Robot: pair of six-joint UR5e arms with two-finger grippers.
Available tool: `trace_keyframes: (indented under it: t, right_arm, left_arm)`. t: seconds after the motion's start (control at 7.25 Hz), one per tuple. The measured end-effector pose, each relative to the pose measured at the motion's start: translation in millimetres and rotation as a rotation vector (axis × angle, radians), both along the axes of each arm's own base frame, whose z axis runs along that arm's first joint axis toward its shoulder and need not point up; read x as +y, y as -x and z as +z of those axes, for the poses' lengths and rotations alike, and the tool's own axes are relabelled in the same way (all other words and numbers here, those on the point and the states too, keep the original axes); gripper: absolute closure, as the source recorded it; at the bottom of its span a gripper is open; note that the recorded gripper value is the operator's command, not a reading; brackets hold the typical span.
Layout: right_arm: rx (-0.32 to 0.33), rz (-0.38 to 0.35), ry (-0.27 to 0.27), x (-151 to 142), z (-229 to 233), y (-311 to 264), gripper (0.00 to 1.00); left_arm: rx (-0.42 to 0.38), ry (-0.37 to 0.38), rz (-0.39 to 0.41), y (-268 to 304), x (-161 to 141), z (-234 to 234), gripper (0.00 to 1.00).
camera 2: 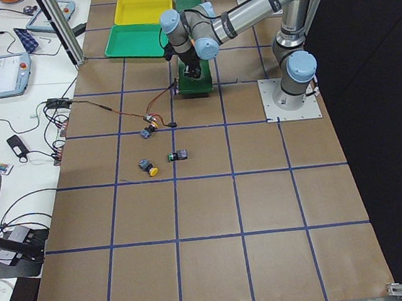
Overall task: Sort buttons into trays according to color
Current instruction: 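Carry the green push-button onto the belt and open the left gripper, then move the left gripper to a yellow push-button and grasp it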
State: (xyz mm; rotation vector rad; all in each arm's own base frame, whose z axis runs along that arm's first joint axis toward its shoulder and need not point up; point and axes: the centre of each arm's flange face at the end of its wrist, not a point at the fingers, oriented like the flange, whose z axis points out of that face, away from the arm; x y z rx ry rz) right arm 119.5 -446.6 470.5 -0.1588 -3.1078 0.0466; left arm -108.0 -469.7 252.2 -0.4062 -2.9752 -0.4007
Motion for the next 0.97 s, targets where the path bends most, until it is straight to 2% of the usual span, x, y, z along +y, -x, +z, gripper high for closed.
trace_keyframes:
  t: [0.14,0.41,0.55,0.83,0.97]
  right_arm:
    - [0.000,-0.001,-0.002,0.2,-0.2,0.0,0.00]
    - [0.001,-0.003,-0.007,0.7,-0.8,0.1,0.00]
    - [0.001,-0.003,-0.011,0.9,-1.2,0.1,0.00]
    - [0.003,-0.004,-0.015,1.3,-1.7,0.4,0.00]
    - [0.006,-0.005,-0.016,1.7,-1.6,0.6,0.00]
  left_arm:
    - [-0.017,0.010,0.093,3.2,-3.2,-1.1,0.00]
    - [-0.034,0.094,0.185,-4.4,-23.0,23.7,0.00]
    - [-0.049,0.143,0.238,-32.2,-44.0,42.8,0.00]
    - [-0.080,0.193,0.383,-137.6,-95.5,58.5,0.00]
    - [-0.103,0.218,0.358,-187.7,-126.9,60.2,0.00]
